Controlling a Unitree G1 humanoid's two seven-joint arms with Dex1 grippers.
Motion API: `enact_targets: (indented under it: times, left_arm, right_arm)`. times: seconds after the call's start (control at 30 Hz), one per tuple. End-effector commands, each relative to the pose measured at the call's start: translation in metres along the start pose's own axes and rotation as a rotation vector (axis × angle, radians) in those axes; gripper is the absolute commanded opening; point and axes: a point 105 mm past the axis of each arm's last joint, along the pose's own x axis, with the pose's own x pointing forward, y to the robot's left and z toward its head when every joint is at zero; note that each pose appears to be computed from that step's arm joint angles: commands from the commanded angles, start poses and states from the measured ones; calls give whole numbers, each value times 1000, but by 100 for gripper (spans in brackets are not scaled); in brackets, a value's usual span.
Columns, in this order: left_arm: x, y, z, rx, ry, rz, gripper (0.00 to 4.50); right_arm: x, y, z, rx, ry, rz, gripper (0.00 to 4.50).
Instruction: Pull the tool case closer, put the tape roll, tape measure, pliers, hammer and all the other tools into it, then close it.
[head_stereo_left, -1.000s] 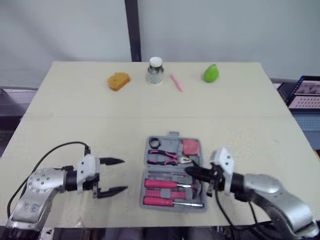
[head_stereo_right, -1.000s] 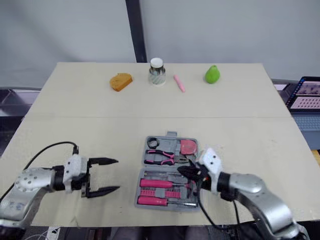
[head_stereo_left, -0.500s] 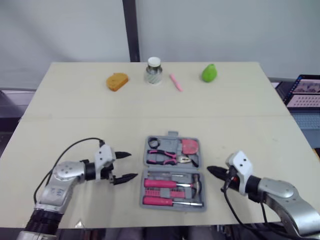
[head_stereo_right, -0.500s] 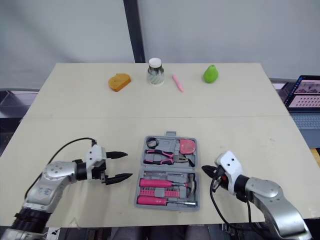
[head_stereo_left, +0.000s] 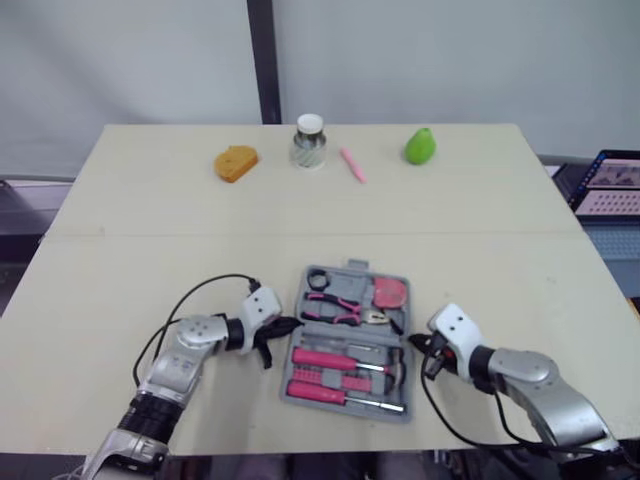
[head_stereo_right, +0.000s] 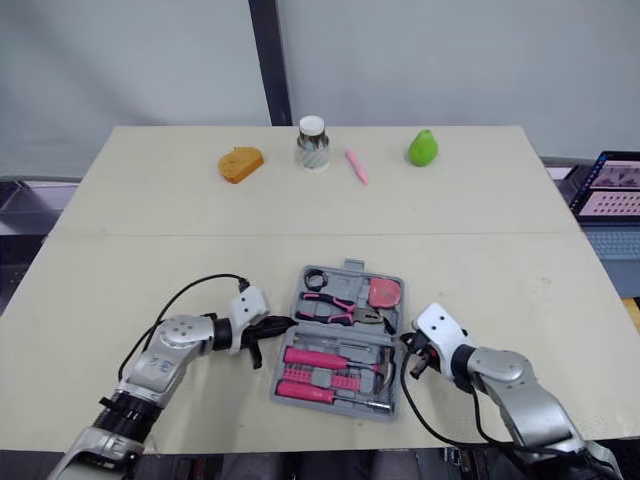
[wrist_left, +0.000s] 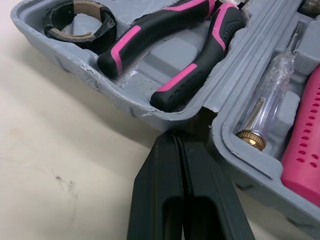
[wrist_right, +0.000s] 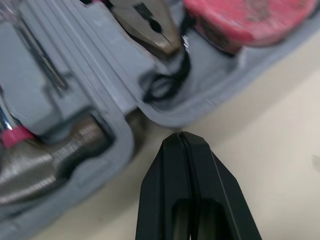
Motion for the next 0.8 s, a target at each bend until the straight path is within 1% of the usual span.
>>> enact_targets:
  times: [0.03,0.2,0.3,0.43,0.6,0.7,0.8]
  left_arm:
    - [0,-17,-10,-14,47,-70,5]
    - [-24,-24,-21,-35,120,-88,5]
    - [-34,-29,-26,-46,150,-98,5]
    - [-52,-46,-38,-67,213,-137,5]
    - [-63,-58,-47,-90,253,-147,5]
    - [-65,-58,-48,-94,256,-130,5]
    - [-64,-56,-48,-95,253,-122,5]
  right_arm:
    - [7,18,11,-16,-31,80,0]
    - [7,37,13,-30,-28,175,0]
    - [6,43,13,-33,-25,197,0]
    - [2,57,14,-32,-21,252,0]
    - [-2,67,9,-22,-1,277,0]
    - [-3,70,8,-11,0,276,0]
    - [-1,66,7,-10,0,247,0]
